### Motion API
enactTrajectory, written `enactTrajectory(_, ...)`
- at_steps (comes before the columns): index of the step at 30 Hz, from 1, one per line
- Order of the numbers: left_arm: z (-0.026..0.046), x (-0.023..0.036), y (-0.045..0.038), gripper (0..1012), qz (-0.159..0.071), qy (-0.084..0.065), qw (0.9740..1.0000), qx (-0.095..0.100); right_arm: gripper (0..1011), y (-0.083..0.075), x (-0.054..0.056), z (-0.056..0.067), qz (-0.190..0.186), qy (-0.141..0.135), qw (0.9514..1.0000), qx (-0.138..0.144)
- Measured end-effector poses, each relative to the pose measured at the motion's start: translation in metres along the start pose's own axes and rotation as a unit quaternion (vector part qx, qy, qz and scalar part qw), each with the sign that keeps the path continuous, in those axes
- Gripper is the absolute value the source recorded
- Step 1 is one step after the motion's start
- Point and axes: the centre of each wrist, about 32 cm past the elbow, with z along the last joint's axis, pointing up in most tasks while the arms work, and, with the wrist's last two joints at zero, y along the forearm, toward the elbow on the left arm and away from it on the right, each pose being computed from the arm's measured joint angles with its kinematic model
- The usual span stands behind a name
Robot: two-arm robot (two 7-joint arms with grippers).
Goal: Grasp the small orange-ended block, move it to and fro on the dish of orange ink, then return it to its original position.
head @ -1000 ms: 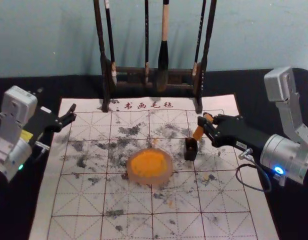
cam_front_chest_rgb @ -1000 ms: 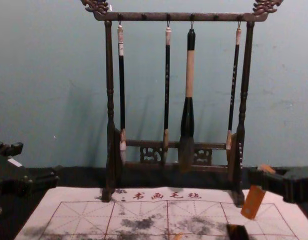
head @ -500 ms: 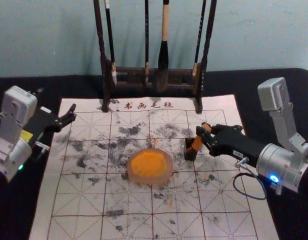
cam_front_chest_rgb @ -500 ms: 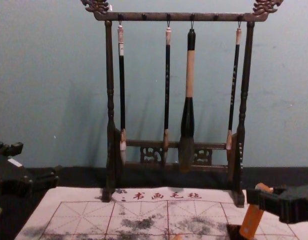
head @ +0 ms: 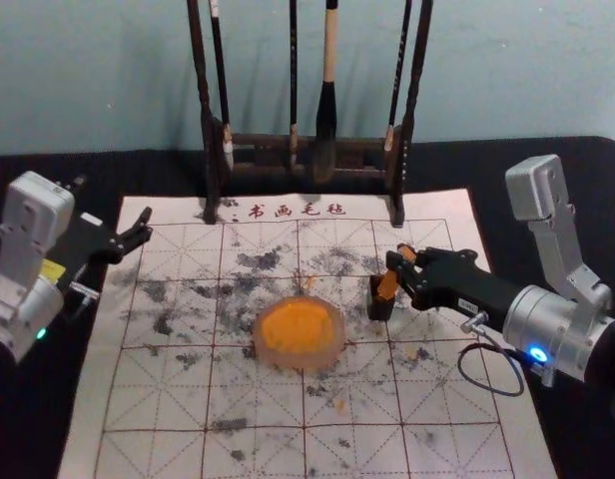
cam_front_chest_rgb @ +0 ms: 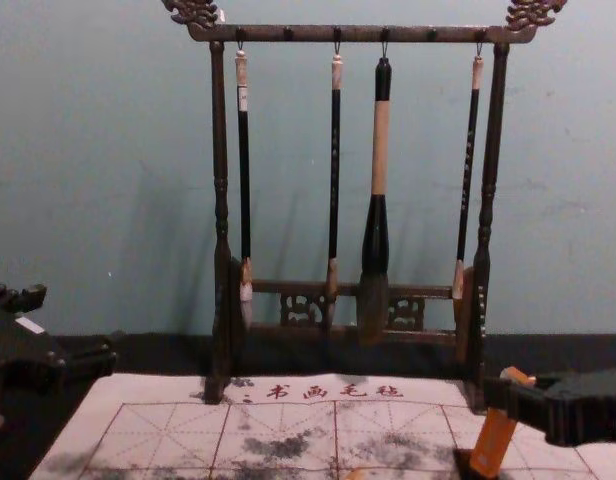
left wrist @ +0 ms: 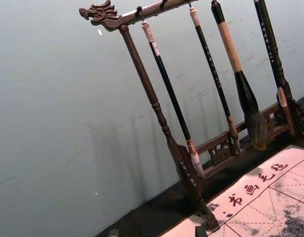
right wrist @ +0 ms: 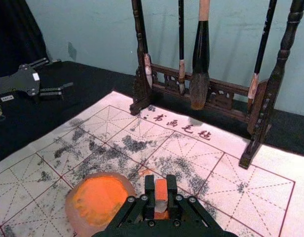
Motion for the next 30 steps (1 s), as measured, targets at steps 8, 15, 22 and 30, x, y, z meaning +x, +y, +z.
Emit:
enactTrajectory(8,0.0000,0.0000,0.0000,1001,0.000,0.000,1.0000,0.000,133,0.0024,-0.0001,-0.0005,-0.002,0.000,1.0000,-0.002)
enactTrajectory(15,0.0000,0.0000,0.0000,1001,0.000,0.000,1.0000,0.000,133,0.0042,-0.0008,-0.0003,-0.002,0.003,1.0000,-0.003)
enactTrajectory(22,0.0000,0.0000,0.0000,1001,0.000,0.000,1.0000,0.000,133,0.0070,-0.0001,-0.0005,-0.007,0.005,0.9999,-0.006)
enactTrajectory(30,0.0000,0.0000,0.0000,1001,0.000,0.000,1.0000,0.000,133,0.0101,0.0017,-0.0016,-0.012,0.003,0.9999,-0.009)
